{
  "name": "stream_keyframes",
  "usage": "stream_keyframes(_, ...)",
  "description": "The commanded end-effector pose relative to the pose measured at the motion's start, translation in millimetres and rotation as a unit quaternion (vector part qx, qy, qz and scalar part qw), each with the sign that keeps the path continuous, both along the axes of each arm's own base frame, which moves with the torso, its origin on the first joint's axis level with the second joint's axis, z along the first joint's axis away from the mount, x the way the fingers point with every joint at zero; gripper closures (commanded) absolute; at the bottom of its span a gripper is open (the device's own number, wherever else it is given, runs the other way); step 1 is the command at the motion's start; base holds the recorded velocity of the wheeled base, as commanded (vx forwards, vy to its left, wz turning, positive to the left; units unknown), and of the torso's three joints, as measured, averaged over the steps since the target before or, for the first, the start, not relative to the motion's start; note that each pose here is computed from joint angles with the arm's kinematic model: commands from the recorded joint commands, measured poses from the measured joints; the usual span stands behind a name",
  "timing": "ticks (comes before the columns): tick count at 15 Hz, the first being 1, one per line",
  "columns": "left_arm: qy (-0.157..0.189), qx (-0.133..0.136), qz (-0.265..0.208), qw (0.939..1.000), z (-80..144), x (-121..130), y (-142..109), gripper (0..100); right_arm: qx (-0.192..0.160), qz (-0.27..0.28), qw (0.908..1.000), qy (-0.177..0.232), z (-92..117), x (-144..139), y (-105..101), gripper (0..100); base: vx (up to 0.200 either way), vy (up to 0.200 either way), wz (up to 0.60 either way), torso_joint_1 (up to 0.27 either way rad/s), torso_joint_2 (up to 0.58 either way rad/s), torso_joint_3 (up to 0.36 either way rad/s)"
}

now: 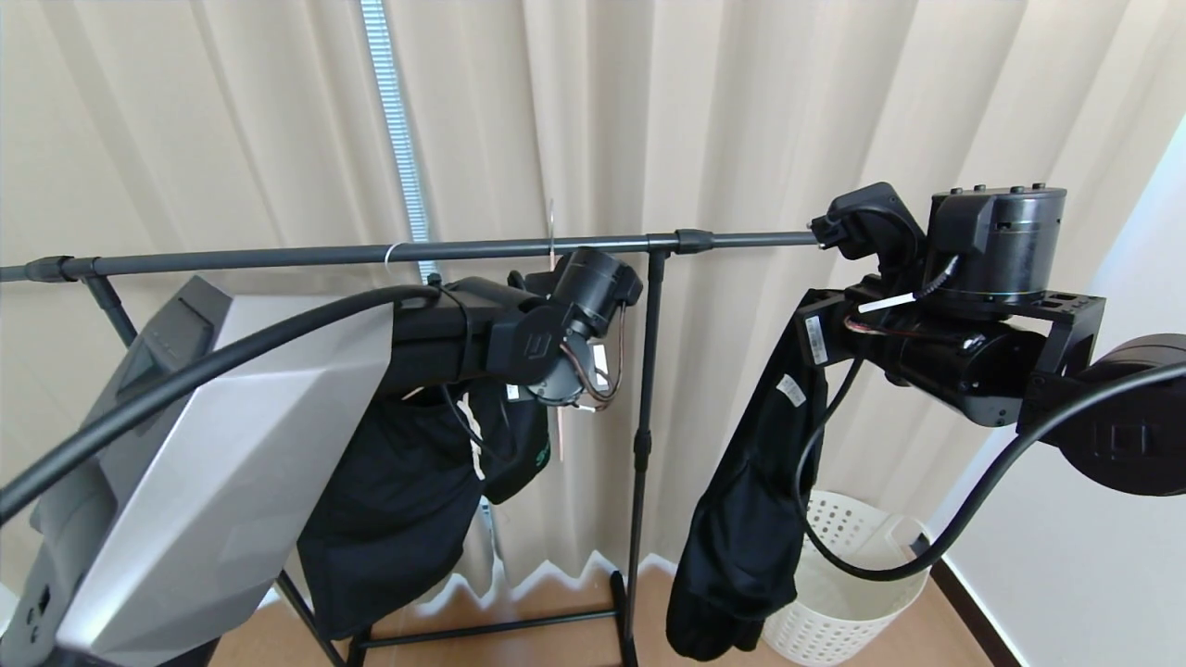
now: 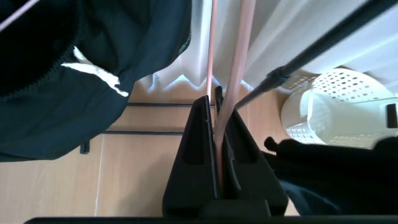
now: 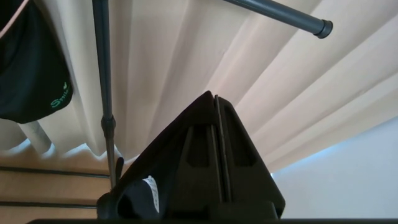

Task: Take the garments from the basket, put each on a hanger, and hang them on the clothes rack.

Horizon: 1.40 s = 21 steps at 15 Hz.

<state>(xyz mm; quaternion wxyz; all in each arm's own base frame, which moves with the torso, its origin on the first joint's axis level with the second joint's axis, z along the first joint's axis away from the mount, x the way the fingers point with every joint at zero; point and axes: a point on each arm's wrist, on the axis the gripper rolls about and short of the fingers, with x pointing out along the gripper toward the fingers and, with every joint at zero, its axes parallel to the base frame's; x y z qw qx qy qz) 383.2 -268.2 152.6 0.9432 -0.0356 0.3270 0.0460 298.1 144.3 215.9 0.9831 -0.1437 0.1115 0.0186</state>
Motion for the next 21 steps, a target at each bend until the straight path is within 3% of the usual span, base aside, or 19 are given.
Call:
stream_keyframes(1,-0.013,-0.01,-0.009,0.9998,21.5,-15.2,1.0,100,0.0,0.0,1.0,0.0,0.1,-0.1,0.2,100,0.0,0.0,0.0,0.0,0.0,0.0)
stream_keyframes(8,0.0,0.021,-0.06,0.998,43.8,-67.5,8.7,100,0.0,0.0,1.0,-0.001,0.6,-0.4,0.0,100,0.0,0.0,0.0,0.0,0.0,0.0)
stream_keyframes(11,0.001,0.033,-0.073,0.9968,45.6,-78.3,14.1,100,0.001,0.0,1.0,-0.002,1.6,-1.0,-0.3,100,0.0,0.0,0.0,0.0,0.0,0.0)
stream_keyframes(15,0.001,0.055,-0.091,0.9943,42.3,-87.5,22.2,100,0.001,0.0,1.0,-0.002,1.6,-1.0,-0.3,100,0.0,0.0,0.0,0.0,0.0,0.0)
stream_keyframes(21,-0.009,0.064,-0.111,0.9917,29.1,-102.2,30.5,100,0.0,0.0,1.0,-0.001,0.6,-0.4,0.0,100,0.0,0.0,0.0,0.0,0.0,0.0)
